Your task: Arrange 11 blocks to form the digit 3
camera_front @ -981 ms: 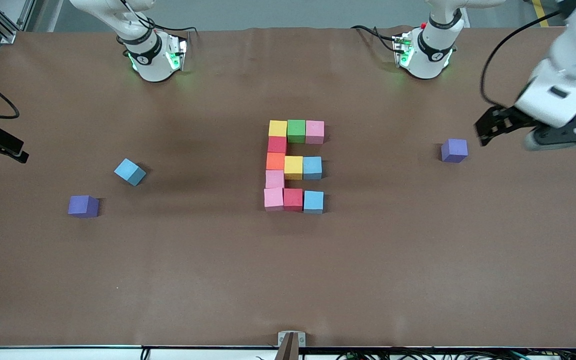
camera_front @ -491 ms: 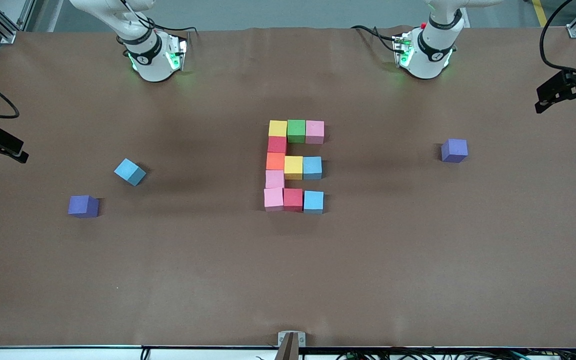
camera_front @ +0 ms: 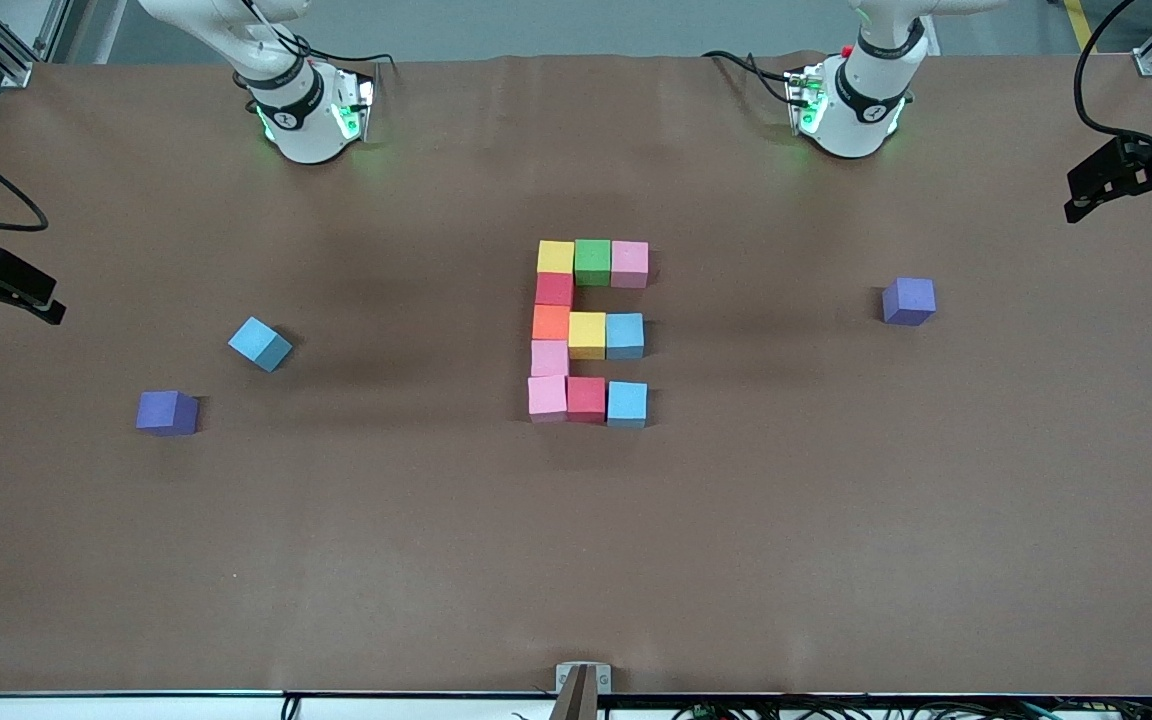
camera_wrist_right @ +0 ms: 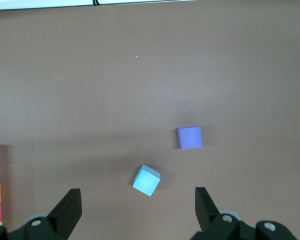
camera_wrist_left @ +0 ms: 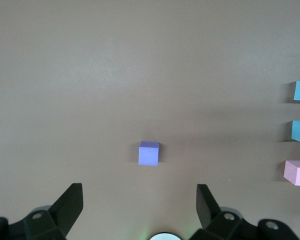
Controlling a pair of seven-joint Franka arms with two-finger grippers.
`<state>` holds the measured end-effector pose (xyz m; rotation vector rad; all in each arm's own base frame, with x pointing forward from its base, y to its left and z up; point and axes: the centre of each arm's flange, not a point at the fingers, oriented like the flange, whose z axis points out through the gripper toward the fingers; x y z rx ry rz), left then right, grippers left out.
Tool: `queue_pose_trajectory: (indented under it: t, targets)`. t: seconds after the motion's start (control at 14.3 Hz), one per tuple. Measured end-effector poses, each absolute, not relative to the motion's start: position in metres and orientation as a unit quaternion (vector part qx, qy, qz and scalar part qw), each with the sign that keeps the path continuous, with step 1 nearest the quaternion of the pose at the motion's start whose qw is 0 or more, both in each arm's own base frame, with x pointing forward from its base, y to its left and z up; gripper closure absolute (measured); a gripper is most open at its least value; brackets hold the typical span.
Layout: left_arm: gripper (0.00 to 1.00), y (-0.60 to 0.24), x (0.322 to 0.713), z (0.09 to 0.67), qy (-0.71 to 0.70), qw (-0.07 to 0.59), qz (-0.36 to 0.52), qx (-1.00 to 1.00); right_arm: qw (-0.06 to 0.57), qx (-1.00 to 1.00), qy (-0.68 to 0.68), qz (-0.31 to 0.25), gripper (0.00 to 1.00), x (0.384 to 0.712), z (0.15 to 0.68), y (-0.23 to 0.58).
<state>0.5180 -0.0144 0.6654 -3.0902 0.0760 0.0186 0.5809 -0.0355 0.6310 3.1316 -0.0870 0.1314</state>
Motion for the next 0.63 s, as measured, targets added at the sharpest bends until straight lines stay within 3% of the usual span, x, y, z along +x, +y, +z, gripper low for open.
queue_pose_trajectory:
  t: [0.63]
  targets:
    - [0.00, -0.036, 0.517, 0.640, 0.029, 0.005, 0.030, -0.999, 0.003, 0.999, -0.027, 0.044, 0.00, 0.580, 0.633, -0.035]
